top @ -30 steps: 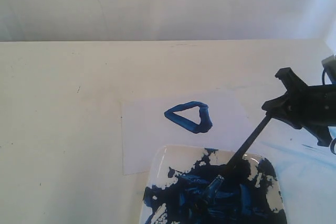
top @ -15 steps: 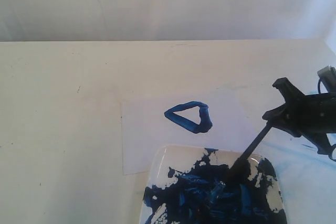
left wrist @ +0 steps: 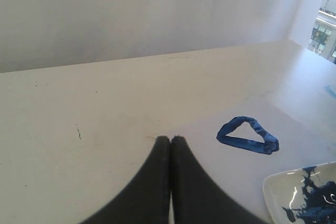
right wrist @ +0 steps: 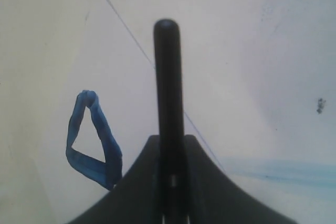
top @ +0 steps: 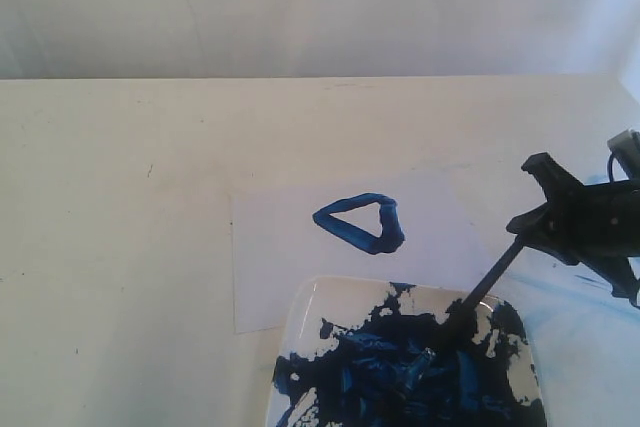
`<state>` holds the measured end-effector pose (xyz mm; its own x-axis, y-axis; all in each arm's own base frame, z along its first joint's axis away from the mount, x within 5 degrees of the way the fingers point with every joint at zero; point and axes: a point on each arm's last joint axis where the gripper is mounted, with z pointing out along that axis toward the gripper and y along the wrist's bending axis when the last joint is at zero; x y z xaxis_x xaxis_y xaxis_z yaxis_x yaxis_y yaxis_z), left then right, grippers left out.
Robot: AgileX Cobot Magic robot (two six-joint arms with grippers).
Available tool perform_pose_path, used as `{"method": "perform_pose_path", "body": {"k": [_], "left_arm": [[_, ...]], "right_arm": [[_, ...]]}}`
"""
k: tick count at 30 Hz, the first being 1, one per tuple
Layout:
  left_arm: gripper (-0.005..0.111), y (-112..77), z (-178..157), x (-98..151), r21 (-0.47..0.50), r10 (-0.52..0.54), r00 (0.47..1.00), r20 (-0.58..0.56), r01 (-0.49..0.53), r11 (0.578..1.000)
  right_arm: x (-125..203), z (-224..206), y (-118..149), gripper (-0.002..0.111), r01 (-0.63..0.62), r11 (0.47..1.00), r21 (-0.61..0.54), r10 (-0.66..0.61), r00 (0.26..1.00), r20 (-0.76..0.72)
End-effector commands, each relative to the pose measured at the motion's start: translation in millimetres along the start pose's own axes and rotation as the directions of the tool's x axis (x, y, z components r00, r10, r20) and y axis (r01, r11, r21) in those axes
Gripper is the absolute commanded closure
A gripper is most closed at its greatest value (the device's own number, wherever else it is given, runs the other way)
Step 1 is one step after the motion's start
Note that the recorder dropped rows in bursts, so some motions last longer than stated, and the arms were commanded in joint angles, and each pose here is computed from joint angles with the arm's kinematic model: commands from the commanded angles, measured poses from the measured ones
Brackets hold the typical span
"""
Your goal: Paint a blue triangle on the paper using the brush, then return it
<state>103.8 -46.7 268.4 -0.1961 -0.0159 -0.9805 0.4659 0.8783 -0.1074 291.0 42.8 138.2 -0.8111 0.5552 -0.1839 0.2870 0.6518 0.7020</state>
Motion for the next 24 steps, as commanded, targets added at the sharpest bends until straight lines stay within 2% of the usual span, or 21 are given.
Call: {"method": "perform_pose_path", "body": {"k": [1,13,20,24], "left_arm": [[0.107,0.1,-1.4,-0.1,-0.007,0.005,1.0,0.005,-0.005,1.0],[0.107,0.1,-1.4,-0.1,-0.007,0.005,1.0,0.005,-0.005,1.0],[0.107,0.3,-1.4,-0.1,-0.008,0.005,1.0,0.005,-0.005,1.0],[0.107,0.3,-1.4,-0.1,-0.008,0.005,1.0,0.005,-0.005,1.0]], "right_arm": [[-3.4,-0.8,0.1,0.108,0.01,1.0,0.002,-0.01,1.0,0.014],[-3.5,-0.8,-0.7,0.084,0.015,1.0,0.011,-0.015,1.0,0.016],[-1.5,-0.8,0.2,0.065,0.026,1.0,0.0,-0.026,1.0,-0.006],[-0.1,-5.2,5.7,0.062,0.052,0.998,-0.026,-0.052,0.999,-0.015]]}}
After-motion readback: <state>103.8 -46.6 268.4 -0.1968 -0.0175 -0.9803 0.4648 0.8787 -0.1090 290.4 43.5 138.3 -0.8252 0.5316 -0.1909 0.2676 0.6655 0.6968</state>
